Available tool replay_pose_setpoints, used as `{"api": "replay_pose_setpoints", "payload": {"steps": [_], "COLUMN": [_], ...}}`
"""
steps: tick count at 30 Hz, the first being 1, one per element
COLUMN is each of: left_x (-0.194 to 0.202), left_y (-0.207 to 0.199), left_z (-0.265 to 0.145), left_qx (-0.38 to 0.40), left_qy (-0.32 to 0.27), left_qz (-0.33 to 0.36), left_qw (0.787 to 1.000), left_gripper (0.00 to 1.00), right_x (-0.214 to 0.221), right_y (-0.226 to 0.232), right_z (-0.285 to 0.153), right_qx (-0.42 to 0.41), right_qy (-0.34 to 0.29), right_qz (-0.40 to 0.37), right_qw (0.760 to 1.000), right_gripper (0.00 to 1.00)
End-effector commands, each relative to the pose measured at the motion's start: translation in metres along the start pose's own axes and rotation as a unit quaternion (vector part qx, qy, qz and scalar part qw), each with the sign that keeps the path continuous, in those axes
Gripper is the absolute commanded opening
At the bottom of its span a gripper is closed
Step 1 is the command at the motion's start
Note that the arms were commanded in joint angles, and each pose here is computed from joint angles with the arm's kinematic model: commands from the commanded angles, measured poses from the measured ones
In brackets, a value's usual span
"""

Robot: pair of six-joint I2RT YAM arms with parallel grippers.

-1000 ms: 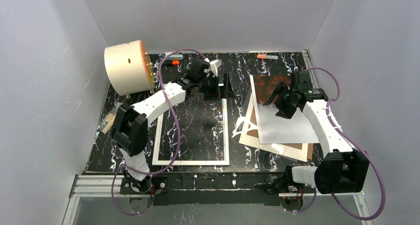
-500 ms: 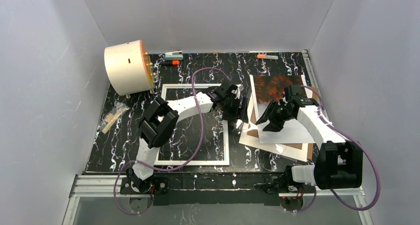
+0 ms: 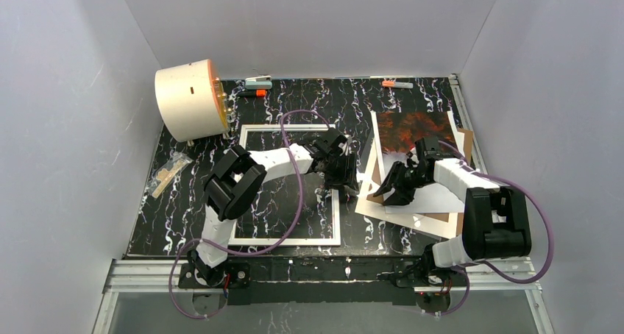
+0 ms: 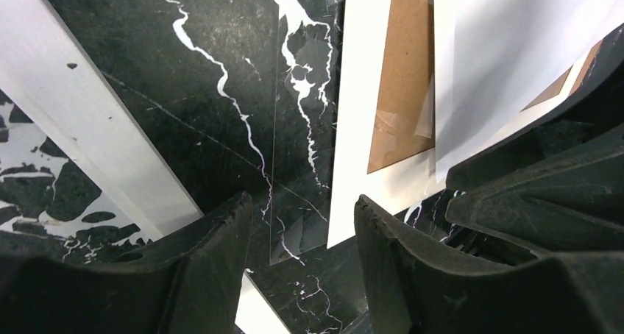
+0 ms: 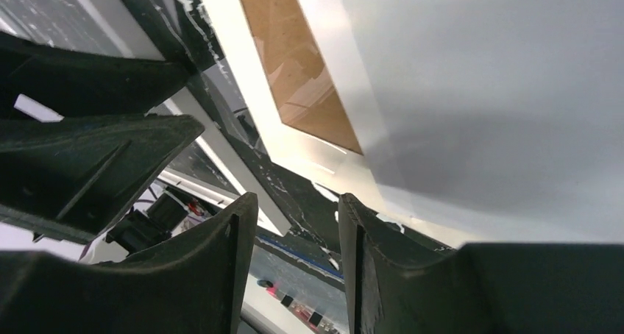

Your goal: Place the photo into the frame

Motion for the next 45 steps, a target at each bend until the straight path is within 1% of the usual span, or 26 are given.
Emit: {"api": "replay_pose_setpoints", "payload": {"steps": [1, 5, 11, 18, 20, 23, 27, 29, 31, 36, 40, 45], "left_x": [0.022, 0.031, 0.047, 0.064, 0.066, 0.068, 0.069, 0.071, 0.072, 0.076, 0.077, 0.076], "left_y": [0.016, 0.022, 0.019, 0.011, 0.008, 0.005, 0.002, 0.002, 0.002, 0.007, 0.007, 0.005], "left_z": [-0.010, -0.016, -0.019, -0.020, -0.021, -0.021, -0.021, -0.019, -0.016, -0.008, -0.003, 0.004], "left_qx": [-0.081, -0.114, -0.120, -0.091, -0.084, -0.074, -0.069, -0.069, -0.067, -0.080, -0.072, -0.061], "left_qy": [0.025, 0.037, 0.064, 0.094, 0.095, 0.095, 0.090, 0.086, 0.077, 0.054, 0.027, 0.006], "left_qz": [-0.013, -0.023, -0.032, -0.030, -0.034, -0.047, -0.064, -0.071, -0.075, -0.085, -0.080, -0.077], "left_qw": [0.996, 0.993, 0.990, 0.991, 0.991, 0.992, 0.992, 0.991, 0.992, 0.992, 0.994, 0.995], "left_gripper": [0.53, 0.59, 0.64, 0.67, 0.68, 0.69, 0.71, 0.72, 0.72, 0.72, 0.71, 0.71], "right_x": [-0.003, -0.004, -0.005, -0.003, -0.002, 0.003, 0.013, 0.016, 0.019, 0.028, 0.033, 0.029], "right_y": [-0.006, -0.013, -0.020, 0.000, 0.002, -0.004, -0.016, -0.013, -0.013, -0.024, -0.032, -0.036], "right_z": [0.007, 0.011, 0.008, -0.014, -0.020, -0.023, -0.026, -0.028, -0.028, -0.019, -0.015, -0.006], "right_qx": [0.018, 0.052, 0.122, 0.097, 0.100, 0.128, 0.167, 0.161, 0.158, 0.170, 0.175, 0.184], "right_qy": [-0.009, -0.020, -0.063, -0.109, -0.123, -0.128, -0.136, -0.142, -0.141, -0.112, -0.119, -0.109], "right_qz": [-0.014, -0.009, 0.002, -0.017, -0.019, -0.014, -0.003, 0.002, 0.013, 0.049, 0.058, 0.061], "right_qw": [1.000, 0.998, 0.990, 0.989, 0.987, 0.983, 0.976, 0.977, 0.977, 0.978, 0.976, 0.975], "right_gripper": [0.55, 0.58, 0.58, 0.60, 0.61, 0.63, 0.75, 0.83, 0.87, 0.88, 0.89, 0.90]}}
Point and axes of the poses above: each gripper's point midway between its finger pads, its own z axis out along the fingers, its own y axis along the line the jaws close on, x = y × z, the point moved 10 cm from there along -z, back along the fingers, and after that the axes turned 9 degrees about z, right-handed, at the moved point
